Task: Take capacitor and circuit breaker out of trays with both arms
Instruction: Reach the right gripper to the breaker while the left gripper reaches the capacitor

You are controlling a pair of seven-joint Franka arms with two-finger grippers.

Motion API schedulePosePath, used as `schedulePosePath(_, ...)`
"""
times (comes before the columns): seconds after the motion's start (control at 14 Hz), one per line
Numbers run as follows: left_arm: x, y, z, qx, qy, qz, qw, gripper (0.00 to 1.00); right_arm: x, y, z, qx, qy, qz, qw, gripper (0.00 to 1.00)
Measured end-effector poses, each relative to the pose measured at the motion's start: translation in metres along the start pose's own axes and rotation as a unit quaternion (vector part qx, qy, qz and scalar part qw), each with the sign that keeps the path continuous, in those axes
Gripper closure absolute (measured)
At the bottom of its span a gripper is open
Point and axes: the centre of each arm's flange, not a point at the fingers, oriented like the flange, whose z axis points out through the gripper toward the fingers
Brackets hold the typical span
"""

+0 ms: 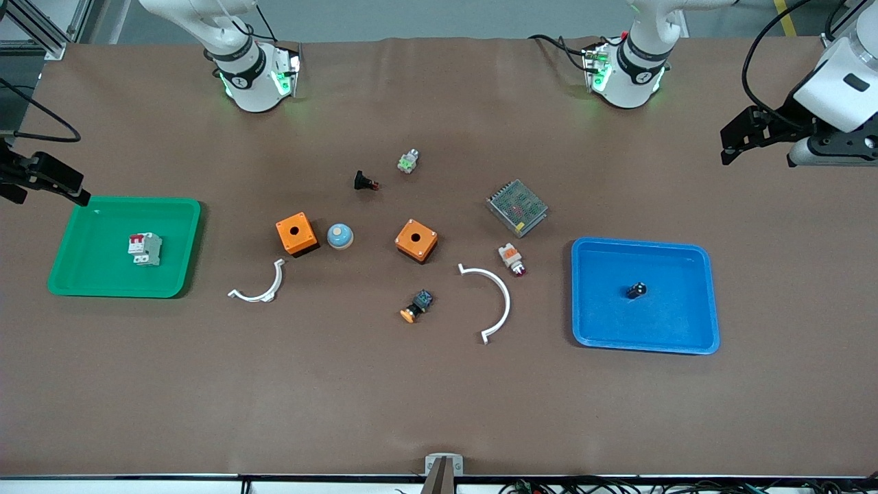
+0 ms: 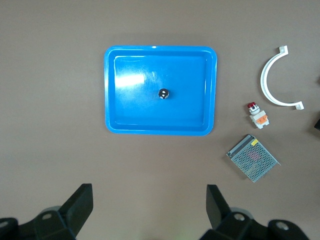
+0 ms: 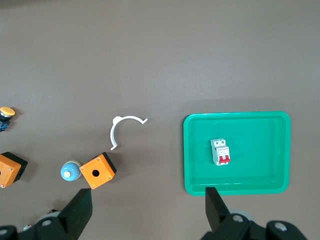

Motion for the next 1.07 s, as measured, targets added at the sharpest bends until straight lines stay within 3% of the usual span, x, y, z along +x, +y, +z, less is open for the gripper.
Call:
schedulePosePath(0.36,0.008,-0.006,0.016,0.000,-0.016,-0.005,1.000,0.00,0.000,0.000,0.002,0.000,-0.003,0.000,1.000,0.00)
schedulePosePath(0.5,0.027,-0.011,0.050,0.002,-0.039,-0.008,0.999,0.00,0.004,0.000,0.022,-0.001,-0.024,-0.001,1.000,0.00)
schedulePosePath(0.86,0.070,-0.015,0.193,-0.006,-0.027,-0.011,1.000,0.00,0.033,0.043,0.173,-0.033,-0.128,-0.025,0.991,0.02)
schedulePosePath(1.07,0.073,-0.013,0.261,-0.011,-0.032,-0.009,0.999,0.00,0.027,0.092,0.278,-0.034,-0.139,-0.060,0.988,0.00)
